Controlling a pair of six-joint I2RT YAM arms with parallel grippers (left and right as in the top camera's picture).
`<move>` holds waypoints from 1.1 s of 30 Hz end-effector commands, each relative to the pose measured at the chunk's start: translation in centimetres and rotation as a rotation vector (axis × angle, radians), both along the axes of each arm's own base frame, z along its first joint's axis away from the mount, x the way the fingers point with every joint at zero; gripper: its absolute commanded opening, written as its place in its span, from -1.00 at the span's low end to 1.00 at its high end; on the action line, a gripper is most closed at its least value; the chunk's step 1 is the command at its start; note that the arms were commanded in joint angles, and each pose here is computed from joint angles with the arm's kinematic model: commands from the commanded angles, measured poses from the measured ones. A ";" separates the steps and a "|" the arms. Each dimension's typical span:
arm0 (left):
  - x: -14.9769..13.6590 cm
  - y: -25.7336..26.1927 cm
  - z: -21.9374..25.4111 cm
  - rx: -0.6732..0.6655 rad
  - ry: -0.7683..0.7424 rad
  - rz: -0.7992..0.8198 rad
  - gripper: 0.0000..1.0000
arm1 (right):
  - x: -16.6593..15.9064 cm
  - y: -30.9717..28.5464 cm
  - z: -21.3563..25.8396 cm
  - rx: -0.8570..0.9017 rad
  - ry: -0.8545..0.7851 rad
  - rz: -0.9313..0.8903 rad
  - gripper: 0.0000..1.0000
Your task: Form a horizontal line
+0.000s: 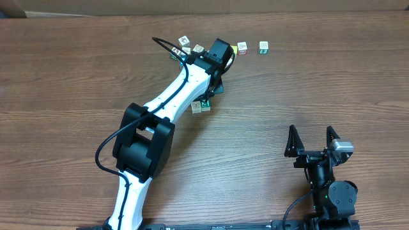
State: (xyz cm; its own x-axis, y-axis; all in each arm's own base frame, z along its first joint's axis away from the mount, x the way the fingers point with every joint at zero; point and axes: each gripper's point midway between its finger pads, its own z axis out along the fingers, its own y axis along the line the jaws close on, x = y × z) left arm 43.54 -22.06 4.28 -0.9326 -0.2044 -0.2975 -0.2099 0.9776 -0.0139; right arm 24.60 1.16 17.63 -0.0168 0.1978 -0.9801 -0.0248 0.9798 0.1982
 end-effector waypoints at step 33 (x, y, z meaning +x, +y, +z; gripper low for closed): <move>-0.9 0.0 -0.1 0.041 -0.001 0.039 -0.92 | 0.0 -0.1 -0.4 -0.005 0.001 -0.002 1.00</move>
State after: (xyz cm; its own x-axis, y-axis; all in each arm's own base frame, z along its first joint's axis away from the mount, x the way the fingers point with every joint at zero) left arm 42.67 -22.16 4.18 -0.9315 -0.2165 -0.2924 -0.2307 0.9729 0.0145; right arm 24.60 1.15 17.63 -0.0167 0.1974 -0.9802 -0.0244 0.9799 0.1978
